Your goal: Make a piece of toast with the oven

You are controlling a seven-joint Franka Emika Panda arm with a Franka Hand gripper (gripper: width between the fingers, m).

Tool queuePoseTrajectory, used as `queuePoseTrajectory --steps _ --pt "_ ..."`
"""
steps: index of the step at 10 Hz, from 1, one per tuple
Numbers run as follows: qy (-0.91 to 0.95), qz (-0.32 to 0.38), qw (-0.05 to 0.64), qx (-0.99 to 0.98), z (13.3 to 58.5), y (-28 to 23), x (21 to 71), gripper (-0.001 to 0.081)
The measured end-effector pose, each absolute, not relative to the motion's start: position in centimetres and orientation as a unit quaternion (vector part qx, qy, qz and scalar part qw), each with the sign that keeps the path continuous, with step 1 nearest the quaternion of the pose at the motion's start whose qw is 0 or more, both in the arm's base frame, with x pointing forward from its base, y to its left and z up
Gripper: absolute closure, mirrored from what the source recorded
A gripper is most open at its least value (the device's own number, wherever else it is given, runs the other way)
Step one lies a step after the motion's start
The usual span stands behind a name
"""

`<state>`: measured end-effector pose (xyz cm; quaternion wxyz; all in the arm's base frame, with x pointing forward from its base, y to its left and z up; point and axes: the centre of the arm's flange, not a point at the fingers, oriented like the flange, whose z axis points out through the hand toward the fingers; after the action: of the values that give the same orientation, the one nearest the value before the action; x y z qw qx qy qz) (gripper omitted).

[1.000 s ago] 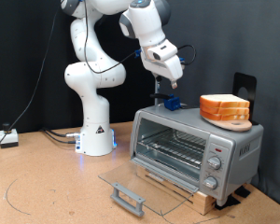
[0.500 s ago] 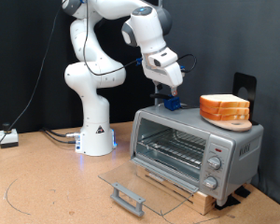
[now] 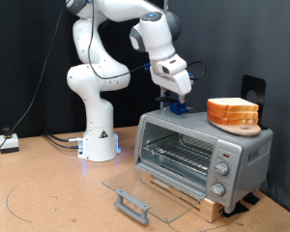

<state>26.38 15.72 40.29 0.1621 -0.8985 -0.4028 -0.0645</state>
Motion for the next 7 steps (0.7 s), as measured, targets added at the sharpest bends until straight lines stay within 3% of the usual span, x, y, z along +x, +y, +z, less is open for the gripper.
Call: queuePoseTrajectory --steps 7 --pt "-0.392 -0.066 0.164 -0.903 38.2 16.8 27.2 0.0002"
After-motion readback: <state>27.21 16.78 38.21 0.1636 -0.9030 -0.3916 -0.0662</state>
